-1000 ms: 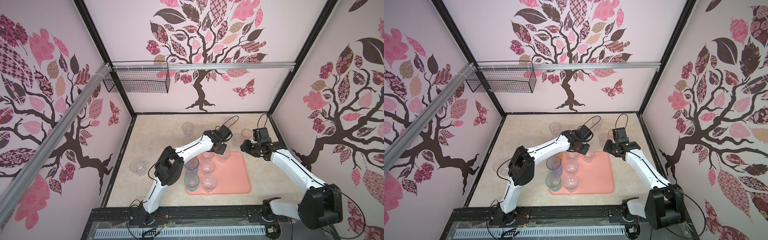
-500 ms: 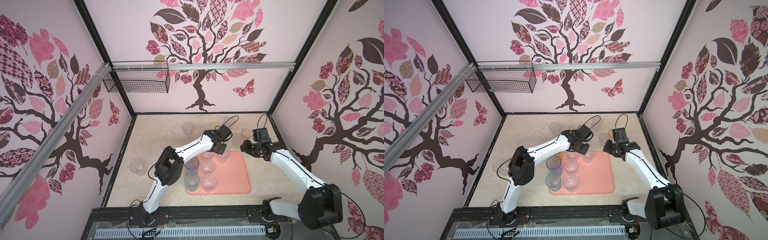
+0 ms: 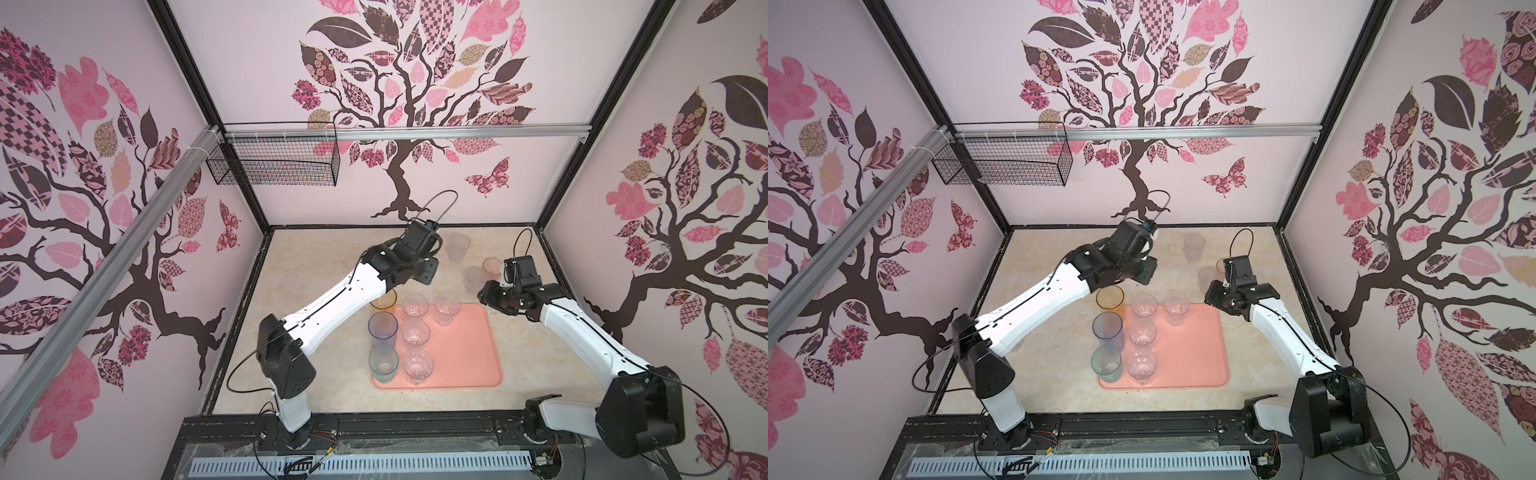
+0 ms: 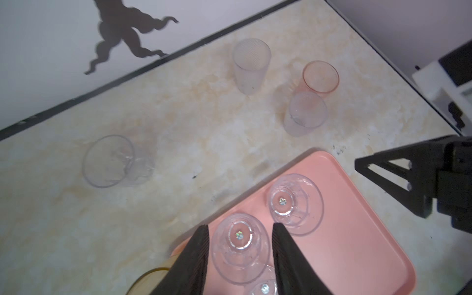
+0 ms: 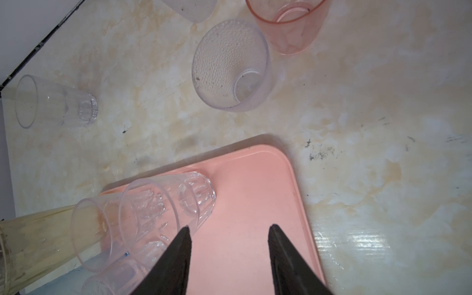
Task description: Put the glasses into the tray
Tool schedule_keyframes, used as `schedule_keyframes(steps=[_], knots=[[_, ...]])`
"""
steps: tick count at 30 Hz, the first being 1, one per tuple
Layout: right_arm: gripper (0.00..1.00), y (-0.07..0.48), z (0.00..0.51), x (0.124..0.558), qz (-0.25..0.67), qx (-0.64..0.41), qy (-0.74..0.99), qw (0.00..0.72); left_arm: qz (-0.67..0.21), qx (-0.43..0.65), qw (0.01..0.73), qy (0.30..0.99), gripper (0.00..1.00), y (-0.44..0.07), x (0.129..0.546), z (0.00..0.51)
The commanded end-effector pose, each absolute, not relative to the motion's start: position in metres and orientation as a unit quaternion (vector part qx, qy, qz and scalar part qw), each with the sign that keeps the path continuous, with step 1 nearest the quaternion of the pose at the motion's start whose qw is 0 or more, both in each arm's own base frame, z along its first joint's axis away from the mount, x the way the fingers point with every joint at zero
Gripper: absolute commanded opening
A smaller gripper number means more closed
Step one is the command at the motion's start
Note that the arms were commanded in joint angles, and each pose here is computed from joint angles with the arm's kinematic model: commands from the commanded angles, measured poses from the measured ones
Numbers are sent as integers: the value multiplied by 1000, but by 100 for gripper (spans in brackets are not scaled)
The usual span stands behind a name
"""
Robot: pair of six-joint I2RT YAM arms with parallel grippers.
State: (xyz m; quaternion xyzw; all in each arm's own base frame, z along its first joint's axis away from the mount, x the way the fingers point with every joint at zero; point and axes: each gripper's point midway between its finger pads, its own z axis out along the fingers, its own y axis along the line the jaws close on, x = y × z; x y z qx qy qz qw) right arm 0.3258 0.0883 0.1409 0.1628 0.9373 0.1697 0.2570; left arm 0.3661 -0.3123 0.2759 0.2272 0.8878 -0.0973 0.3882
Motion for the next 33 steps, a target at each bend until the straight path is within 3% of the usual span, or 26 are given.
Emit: schedule_keyframes(steps=[1,6,15,24,33], knots=[[52,111,141,329,175,132,944,245,-46,180,405,895,47,-254,382,270],[52,144,153,341,168,91,947,258,-31,97,427,899,54,-173,384,271],[52,230,158,375,172,14,951,258,-110,-79,353,926,55,-77,352,211],[52,298,155,435,192,-11,945,265,-162,-126,292,934,56,-74,338,158],[53,348,133,495,209,-24,943,257,-137,-119,278,943,57,-68,338,133]])
